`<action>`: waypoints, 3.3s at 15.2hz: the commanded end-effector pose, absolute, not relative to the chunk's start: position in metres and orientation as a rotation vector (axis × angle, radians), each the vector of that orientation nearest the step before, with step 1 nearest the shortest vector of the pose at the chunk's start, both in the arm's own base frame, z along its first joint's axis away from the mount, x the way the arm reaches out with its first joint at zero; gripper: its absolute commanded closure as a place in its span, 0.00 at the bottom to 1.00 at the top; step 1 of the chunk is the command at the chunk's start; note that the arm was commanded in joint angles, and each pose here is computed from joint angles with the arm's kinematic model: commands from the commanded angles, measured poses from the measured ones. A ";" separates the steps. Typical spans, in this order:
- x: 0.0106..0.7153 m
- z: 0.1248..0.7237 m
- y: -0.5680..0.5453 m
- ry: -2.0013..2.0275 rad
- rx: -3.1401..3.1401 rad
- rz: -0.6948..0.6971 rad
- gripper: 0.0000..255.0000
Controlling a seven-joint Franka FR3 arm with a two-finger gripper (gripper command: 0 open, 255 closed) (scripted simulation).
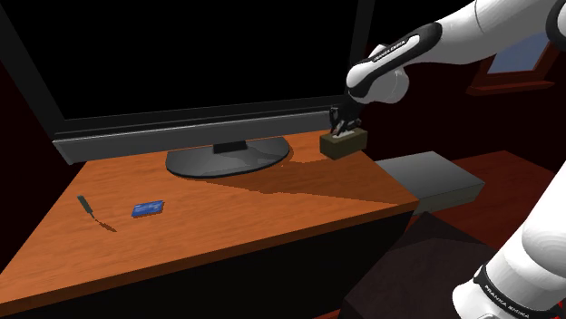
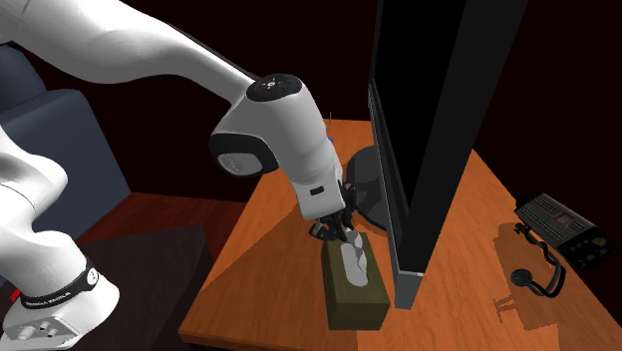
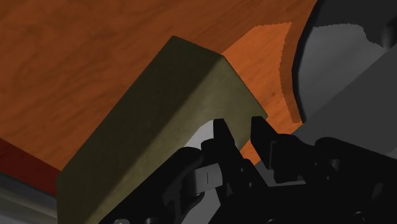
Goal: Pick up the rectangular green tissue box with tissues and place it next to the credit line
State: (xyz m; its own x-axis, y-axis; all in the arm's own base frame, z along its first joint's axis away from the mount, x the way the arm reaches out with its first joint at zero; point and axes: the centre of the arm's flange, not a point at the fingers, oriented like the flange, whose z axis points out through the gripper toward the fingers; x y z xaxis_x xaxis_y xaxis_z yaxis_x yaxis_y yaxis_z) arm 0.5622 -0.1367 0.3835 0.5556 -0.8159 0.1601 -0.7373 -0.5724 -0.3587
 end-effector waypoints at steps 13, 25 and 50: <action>0.563 0.460 -0.136 1.295 -2.542 -0.459 1.00; 0.563 0.523 -0.136 1.295 -2.542 -0.459 1.00; 0.562 0.372 -0.114 1.238 -2.389 -0.416 0.00</action>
